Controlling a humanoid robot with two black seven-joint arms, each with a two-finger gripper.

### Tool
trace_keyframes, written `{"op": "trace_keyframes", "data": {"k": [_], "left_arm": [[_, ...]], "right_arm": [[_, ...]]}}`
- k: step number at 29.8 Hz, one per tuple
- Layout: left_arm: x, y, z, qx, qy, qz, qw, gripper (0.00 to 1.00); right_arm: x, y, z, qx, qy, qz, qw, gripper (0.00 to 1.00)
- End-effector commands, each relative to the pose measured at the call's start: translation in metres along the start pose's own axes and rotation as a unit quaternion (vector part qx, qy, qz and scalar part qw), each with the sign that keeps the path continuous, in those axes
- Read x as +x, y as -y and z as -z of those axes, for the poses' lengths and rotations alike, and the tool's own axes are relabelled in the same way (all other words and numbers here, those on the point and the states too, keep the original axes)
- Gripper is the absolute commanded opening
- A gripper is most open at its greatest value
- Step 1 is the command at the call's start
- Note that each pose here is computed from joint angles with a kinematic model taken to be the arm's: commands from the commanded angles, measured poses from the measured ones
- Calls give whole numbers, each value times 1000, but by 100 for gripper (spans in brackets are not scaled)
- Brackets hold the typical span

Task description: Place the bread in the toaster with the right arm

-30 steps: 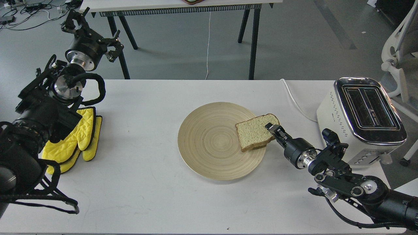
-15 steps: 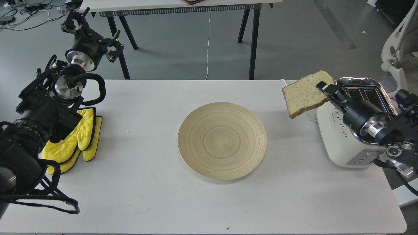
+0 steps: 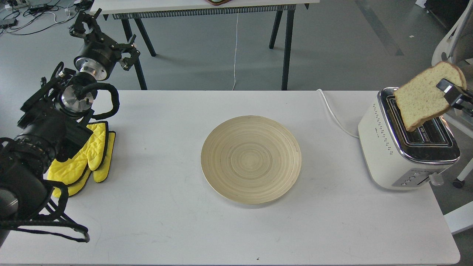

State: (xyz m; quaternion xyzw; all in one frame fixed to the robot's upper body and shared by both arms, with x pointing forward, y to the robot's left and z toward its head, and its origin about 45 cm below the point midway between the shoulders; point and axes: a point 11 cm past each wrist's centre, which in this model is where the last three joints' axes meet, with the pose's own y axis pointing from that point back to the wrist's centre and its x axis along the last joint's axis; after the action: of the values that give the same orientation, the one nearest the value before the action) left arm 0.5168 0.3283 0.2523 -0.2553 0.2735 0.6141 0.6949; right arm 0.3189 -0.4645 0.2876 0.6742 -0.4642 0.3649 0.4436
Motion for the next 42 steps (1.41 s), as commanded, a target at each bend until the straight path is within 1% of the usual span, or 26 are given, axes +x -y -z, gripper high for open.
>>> {"op": "trace_keyframes", "data": {"k": [1,16,19,22,24,26,28,31,32,34,38,40,42], "left_arm": [[0,0,0,0,0,0,1000,100],[0,0,1,0,0,0,1000,100],[0,0,1,0,0,0,1000,100],[0,0,1,1,0,0,1000,100],[0,0,1,1,0,0,1000,100],[0,0,1,0,0,0,1000,100],[0,0,1,0,0,0,1000,100],[0,0,1,0,0,0,1000,100],[0,0,1,0,0,0,1000,100],[0,0,1,1,0,0,1000,100],[0,0,1,0,0,0,1000,100],[0,0,1,1,0,0,1000,100],[0,0,1,1,0,0,1000,100]], "right_arm": [[-6,0,-5,-14,-5,7,1000,6],[-8,-5,-21,-37,-14,11,999,6],[-17,-2,-34,-54,-18,18,998,6],[-36,15,-23,-37,-2,27,999,9],[-41,19,-20,-32,4,30,999,18],[-42,20,-17,-29,9,29,999,35],[-43,22,-12,-21,14,27,999,49],[-39,27,-2,-6,21,17,1000,82],[-36,28,4,3,25,12,1000,89],[-26,31,13,16,30,-2,999,94],[-4,37,29,34,54,-34,997,97],[10,42,34,36,98,-59,993,99],[28,48,41,41,167,-91,981,99]]}}
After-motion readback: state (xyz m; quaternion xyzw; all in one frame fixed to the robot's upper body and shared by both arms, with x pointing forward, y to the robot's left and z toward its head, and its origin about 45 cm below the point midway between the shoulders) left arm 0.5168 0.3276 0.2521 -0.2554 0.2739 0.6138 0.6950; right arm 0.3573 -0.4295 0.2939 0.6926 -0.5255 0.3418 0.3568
